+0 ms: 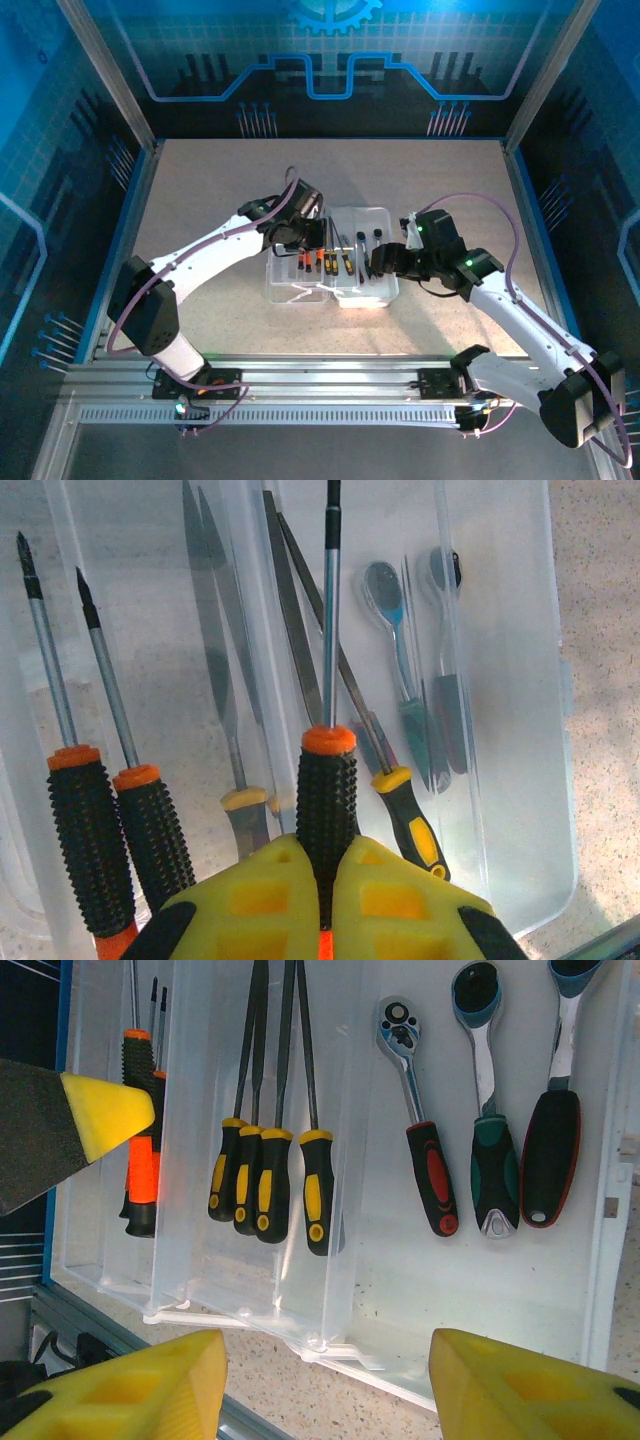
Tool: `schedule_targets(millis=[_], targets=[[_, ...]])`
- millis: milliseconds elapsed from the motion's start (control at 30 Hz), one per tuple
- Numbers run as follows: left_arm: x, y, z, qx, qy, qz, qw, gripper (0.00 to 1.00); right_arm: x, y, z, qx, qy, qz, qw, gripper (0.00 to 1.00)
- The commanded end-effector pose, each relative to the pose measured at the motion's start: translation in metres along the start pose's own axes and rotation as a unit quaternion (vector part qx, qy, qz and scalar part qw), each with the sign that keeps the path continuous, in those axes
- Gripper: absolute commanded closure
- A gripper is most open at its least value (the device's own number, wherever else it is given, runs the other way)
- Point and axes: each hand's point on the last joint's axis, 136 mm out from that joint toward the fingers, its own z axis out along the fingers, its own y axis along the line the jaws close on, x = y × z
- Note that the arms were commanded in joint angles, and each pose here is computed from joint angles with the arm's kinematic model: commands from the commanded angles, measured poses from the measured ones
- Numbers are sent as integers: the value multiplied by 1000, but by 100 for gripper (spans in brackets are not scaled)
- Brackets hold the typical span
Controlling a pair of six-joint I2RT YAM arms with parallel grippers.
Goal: Pack the tool kit
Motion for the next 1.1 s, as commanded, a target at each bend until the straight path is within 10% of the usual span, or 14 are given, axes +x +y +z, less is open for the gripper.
schedule_targets(millis=[0,567,1067], targets=[[9,6,6,-9,8,7,1000,93,-6,-2,-3,9,-7,7,1000,43],[13,14,1,-9,-11,2,1000,81,-19,8,0,12,-5,5,1000,44],[-1,44,-126,29,-167,3,986,13,-50,-25,-16,88,-34,-25,995,36]])
